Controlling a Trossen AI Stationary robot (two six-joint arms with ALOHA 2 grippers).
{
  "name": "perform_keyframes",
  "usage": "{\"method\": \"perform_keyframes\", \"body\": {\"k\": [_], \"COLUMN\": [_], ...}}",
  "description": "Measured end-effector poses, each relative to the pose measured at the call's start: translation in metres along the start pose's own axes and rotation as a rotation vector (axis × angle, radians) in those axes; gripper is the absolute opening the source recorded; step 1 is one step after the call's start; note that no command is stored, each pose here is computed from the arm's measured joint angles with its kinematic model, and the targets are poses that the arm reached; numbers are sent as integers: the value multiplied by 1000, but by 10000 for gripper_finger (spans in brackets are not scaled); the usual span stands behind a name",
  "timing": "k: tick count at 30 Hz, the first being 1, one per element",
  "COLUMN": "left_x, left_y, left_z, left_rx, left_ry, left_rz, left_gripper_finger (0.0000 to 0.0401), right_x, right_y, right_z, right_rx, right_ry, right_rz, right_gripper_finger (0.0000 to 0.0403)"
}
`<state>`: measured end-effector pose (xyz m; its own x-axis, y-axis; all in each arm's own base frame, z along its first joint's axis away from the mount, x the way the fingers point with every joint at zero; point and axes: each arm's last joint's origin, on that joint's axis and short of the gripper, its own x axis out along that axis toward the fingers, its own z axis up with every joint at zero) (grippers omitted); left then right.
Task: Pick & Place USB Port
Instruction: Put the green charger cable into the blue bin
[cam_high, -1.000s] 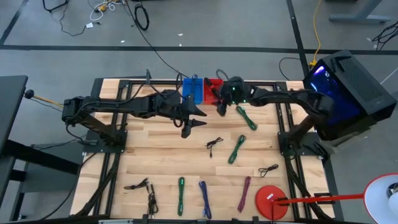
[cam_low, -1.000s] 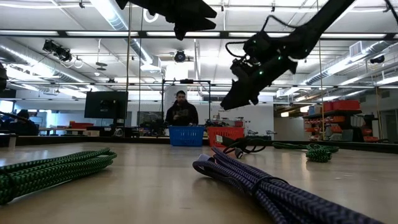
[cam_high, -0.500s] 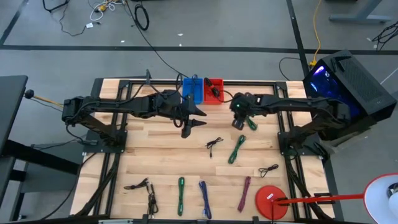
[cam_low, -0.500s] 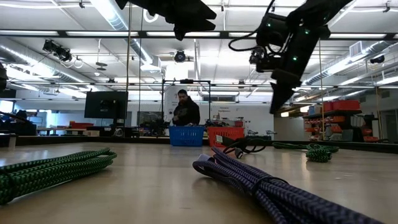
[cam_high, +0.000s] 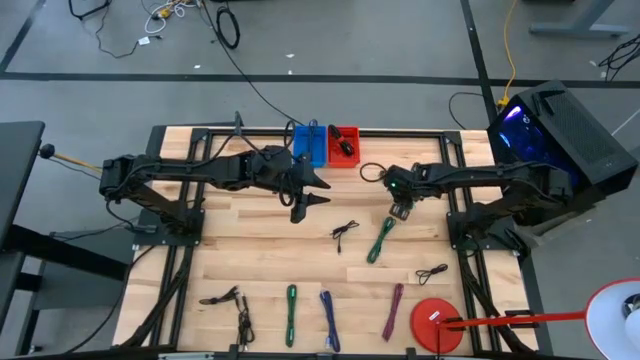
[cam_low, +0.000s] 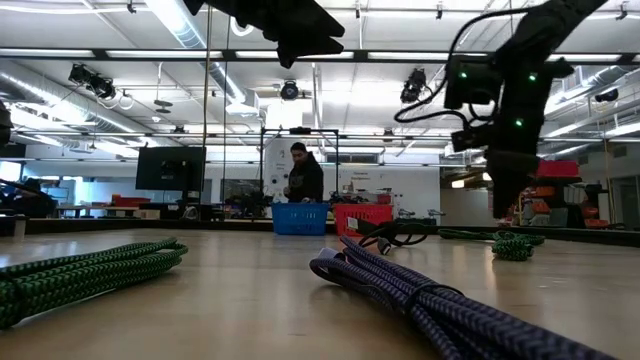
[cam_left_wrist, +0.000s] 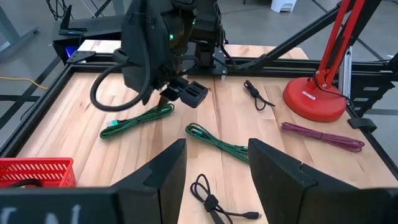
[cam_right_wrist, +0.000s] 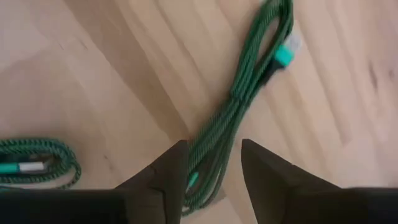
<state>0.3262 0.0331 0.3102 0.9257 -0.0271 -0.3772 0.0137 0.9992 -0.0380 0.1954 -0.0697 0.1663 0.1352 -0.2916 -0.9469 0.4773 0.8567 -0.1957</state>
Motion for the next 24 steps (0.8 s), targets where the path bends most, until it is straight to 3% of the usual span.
{"method": "perform_keyframes", "body": {"k": [13, 20, 24], "left_x": [0, 0, 0], "left_y": [0, 0, 0], "left_z": [0, 0, 0], "left_rx": [0, 0, 1], "left_ry": [-1, -1, -1], "left_rz": [0, 0, 0], "left_gripper_finger": [177, 177, 177], "right_x": [23, 34, 35], "right_y": [3, 4, 5], "right_z": [-39, -47, -46], "right_rx": [189, 208, 213], "right_ry": [-144, -190, -211], "right_rz": [136, 130, 163], "right_gripper_finger": [151, 148, 122]}}
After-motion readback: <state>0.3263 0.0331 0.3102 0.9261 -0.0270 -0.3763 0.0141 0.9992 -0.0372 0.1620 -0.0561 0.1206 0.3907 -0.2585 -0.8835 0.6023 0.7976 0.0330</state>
